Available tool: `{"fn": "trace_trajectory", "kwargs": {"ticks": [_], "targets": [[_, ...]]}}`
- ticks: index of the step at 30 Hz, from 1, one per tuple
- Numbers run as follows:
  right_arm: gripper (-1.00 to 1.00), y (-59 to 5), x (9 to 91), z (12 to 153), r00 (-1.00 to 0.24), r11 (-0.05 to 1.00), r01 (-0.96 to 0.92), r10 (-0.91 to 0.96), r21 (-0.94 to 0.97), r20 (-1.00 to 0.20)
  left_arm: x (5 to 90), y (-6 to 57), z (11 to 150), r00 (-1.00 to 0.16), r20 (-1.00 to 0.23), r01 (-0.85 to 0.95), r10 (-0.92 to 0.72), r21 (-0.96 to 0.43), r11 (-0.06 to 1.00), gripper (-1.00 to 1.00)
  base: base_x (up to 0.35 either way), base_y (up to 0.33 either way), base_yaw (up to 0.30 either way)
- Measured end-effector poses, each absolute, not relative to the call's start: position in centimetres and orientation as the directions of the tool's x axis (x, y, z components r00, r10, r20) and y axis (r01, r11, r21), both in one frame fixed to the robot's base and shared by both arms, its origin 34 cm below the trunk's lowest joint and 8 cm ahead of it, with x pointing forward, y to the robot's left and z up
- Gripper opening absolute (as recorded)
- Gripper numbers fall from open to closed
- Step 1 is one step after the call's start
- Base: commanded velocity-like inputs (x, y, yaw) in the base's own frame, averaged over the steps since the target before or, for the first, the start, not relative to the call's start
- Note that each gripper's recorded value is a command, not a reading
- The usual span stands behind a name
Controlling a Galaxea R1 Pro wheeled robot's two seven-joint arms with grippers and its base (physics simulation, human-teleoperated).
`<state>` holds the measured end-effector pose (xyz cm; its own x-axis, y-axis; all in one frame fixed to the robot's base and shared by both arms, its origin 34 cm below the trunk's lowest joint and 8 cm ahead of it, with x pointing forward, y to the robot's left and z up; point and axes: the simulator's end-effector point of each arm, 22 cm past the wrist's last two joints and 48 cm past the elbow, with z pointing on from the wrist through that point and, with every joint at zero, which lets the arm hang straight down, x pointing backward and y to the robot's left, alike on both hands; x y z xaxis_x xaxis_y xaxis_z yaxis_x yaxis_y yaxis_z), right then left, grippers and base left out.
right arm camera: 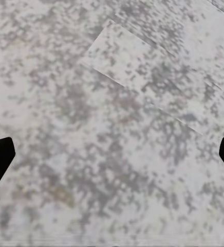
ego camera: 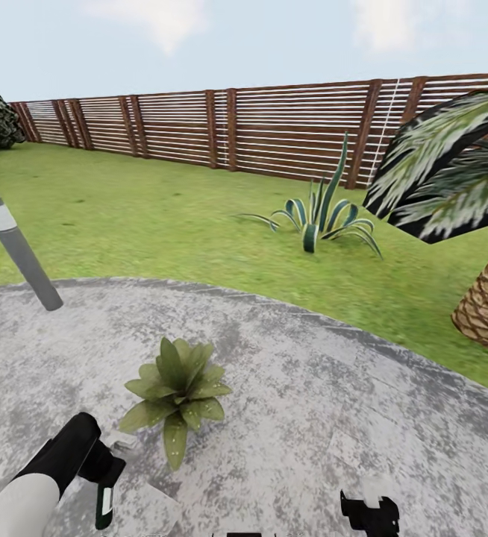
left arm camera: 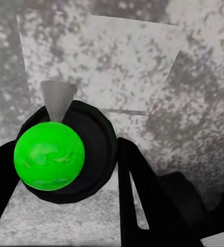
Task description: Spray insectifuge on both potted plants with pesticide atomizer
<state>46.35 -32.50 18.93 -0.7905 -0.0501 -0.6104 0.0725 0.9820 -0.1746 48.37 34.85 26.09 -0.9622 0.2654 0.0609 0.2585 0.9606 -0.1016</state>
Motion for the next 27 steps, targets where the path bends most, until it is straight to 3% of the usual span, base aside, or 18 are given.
{"fn": "trace_trajectory", "kwargs": {"ticks": [4, 13, 16, 20, 27], "targets": [[1.00, -32.5, 46.4, 18.9, -0.790, 0.982, 0.073, -0.050, -0.175, -0.611, 48.4, 35.4, 26.2, -0.963, 0.061, 0.257, 0.264, -0.094, 0.962, -1.00, -0.198, 0.155, -0.033], [1.00, -32.7, 46.3, 18.9, -0.791, 0.982, 0.068, -0.055, -0.177, -0.609, 54.1, 37.6, 29.8, -0.963, -0.030, 0.267, 0.266, -0.028, 0.963, -1.00, -0.009, 0.007, -0.001], [1.00, -32.6, 46.3, 18.9, -0.791, 0.982, 0.070, -0.054, -0.177, -0.610, 54.5, 37.4, 30.9, -0.950, -0.005, 0.313, 0.313, -0.046, 0.949, -1.00, 0.000, 0.000, -0.008], [1.00, -32.6, 46.3, 18.9, -0.791, 0.982, 0.070, -0.054, -0.177, -0.610, 53.6, 36.8, 31.4, -0.933, 0.033, 0.354, 0.358, -0.092, 0.931, -1.00, 0.000, 0.000, -0.193], [1.00, -32.6, 46.3, 18.9, -0.791, 0.982, 0.070, -0.053, -0.177, -0.609, 55.1, 36.9, 32.8, -0.928, -0.011, 0.372, 0.372, -0.063, 0.926, -1.00, -0.149, 0.145, -0.261]]}}
